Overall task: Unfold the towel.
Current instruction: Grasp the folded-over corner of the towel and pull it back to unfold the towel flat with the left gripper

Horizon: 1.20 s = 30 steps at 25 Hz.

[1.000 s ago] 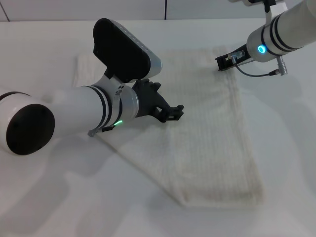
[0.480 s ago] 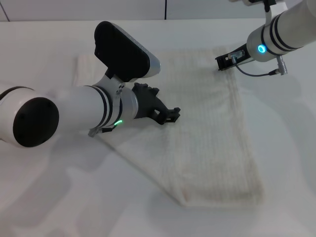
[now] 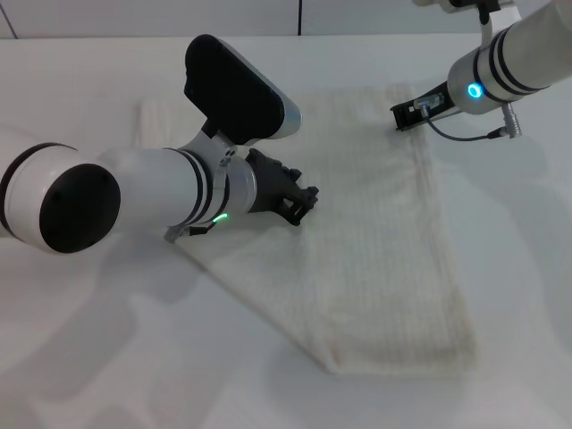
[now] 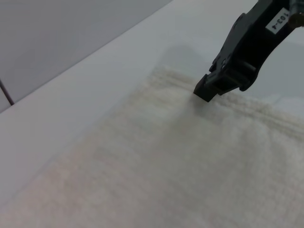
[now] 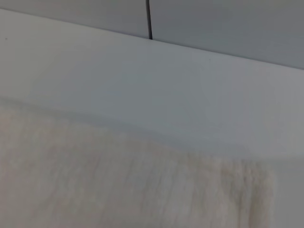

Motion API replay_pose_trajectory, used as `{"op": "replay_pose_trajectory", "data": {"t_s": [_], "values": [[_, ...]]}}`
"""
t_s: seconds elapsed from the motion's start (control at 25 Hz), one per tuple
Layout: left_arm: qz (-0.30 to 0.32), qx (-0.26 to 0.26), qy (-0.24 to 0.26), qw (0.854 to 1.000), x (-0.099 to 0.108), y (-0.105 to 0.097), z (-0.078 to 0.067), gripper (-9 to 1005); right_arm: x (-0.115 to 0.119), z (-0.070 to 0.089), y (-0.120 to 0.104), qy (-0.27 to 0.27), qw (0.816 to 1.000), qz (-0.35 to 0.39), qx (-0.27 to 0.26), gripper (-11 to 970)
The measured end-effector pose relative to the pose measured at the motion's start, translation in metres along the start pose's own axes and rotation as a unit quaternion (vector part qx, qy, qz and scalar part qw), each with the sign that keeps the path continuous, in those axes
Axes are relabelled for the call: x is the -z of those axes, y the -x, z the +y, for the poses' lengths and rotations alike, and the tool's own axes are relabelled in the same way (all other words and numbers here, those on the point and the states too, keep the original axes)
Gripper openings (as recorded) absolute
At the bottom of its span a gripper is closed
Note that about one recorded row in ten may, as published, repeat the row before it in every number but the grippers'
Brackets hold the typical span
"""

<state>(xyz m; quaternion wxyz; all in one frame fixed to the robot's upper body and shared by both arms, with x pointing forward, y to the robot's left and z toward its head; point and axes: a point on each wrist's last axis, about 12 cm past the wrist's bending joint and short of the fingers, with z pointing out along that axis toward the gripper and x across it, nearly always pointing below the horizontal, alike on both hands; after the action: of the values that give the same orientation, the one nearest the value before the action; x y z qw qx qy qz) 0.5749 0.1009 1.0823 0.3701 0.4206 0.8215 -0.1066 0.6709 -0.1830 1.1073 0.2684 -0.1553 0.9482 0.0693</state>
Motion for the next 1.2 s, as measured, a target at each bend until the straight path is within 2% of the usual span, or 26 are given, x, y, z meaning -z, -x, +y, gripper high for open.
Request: {"op": "replay_pose_trajectory", "data": {"t_s": [0.08,0.4,0.52,0.64,0.8,1.2], "values": [[0.001,-0.001,-0.001,1.000,0.000,0.000,0.000,354,0.000,0.000,0.000,0.000,1.000,0.000,0.000,49],[-0.011,-0.006,-0.010,1.000,0.010,0.011,-0.005,187,0.000,-0.001,-0.001,-0.001,1.000,0.000,-0.001,53],[-0.015,-0.015,-0.012,1.000,0.021,0.018,-0.007,125,0.000,-0.002,-0.001,-0.001,1.000,0.001,-0.002,54],[-0.019,-0.023,-0.009,1.000,0.032,0.024,-0.009,-2,0.000,-0.002,-0.001,-0.001,1.000,0.000,-0.002,55],[-0.004,-0.025,-0.004,1.000,0.045,0.033,-0.012,2,0.000,-0.002,-0.001,-0.001,1.000,0.000,-0.003,57],[0.102,-0.013,0.039,0.994,0.075,0.038,-0.015,12,0.000,-0.003,-0.001,-0.002,1.000,0.000,-0.004,61]]}}
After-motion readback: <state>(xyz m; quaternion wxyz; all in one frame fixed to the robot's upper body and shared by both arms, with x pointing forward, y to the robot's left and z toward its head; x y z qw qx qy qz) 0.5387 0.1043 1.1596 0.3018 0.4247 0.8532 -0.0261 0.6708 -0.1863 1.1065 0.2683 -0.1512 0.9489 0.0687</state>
